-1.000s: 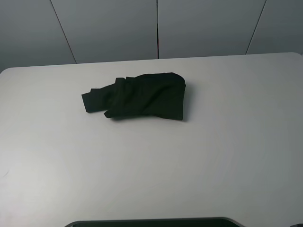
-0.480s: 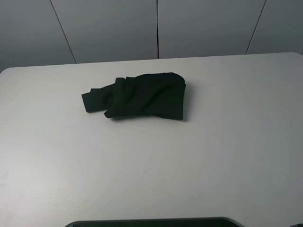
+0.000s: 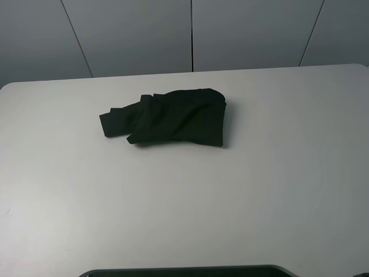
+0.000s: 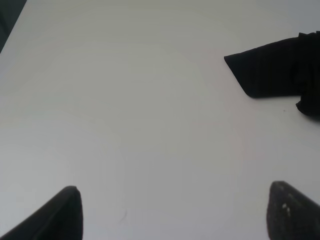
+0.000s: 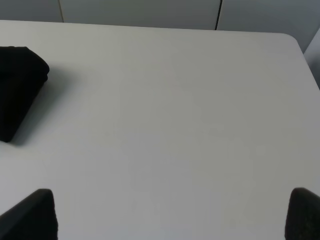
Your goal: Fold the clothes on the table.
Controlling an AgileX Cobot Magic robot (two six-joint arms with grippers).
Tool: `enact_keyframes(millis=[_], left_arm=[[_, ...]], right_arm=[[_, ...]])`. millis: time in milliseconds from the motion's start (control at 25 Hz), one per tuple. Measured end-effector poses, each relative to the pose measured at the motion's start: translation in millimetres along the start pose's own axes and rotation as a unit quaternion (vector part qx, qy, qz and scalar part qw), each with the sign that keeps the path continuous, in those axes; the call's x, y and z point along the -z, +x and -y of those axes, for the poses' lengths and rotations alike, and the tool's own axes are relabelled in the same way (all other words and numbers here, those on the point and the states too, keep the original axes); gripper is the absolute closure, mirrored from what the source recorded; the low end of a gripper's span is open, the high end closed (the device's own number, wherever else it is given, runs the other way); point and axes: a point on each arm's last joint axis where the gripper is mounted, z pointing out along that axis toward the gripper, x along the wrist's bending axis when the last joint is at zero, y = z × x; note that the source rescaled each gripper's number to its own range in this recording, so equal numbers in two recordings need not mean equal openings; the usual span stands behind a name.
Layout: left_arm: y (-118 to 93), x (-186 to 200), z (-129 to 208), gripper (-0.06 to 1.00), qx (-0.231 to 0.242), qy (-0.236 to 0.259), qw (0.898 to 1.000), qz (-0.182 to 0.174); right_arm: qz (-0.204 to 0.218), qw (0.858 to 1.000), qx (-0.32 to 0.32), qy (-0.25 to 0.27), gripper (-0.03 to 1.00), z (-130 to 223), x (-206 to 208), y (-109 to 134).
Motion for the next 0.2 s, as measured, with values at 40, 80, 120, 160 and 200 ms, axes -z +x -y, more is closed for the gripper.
enact_keyframes(millis=[40, 80, 120, 160, 200], left_arm=[[0.0, 0.0, 0.0, -0.06, 0.0, 0.0, 1.0, 0.0], [0.0, 0.0, 0.0, -0.06, 0.0, 0.0, 1.0, 0.0], [0.0, 0.0, 0.0, -0.06, 0.0, 0.0, 1.0, 0.0], [0.0, 0.0, 0.0, -0.06, 0.0, 0.0, 1.0, 0.0], [0.0, 0.0, 0.0, -0.06, 0.0, 0.0, 1.0, 0.0]], right_arm=[[0.0, 1.0, 0.0, 0.0, -0.01, 0.0, 0.0, 0.0], [0.0, 1.0, 0.0, 0.0, -0.01, 0.0, 0.0, 0.0], [0.0, 1.0, 0.0, 0.0, -0.01, 0.0, 0.0, 0.0], [0.0, 1.0, 0.0, 0.0, -0.01, 0.0, 0.0, 0.0], [0.0, 1.0, 0.0, 0.0, -0.01, 0.0, 0.0, 0.0]])
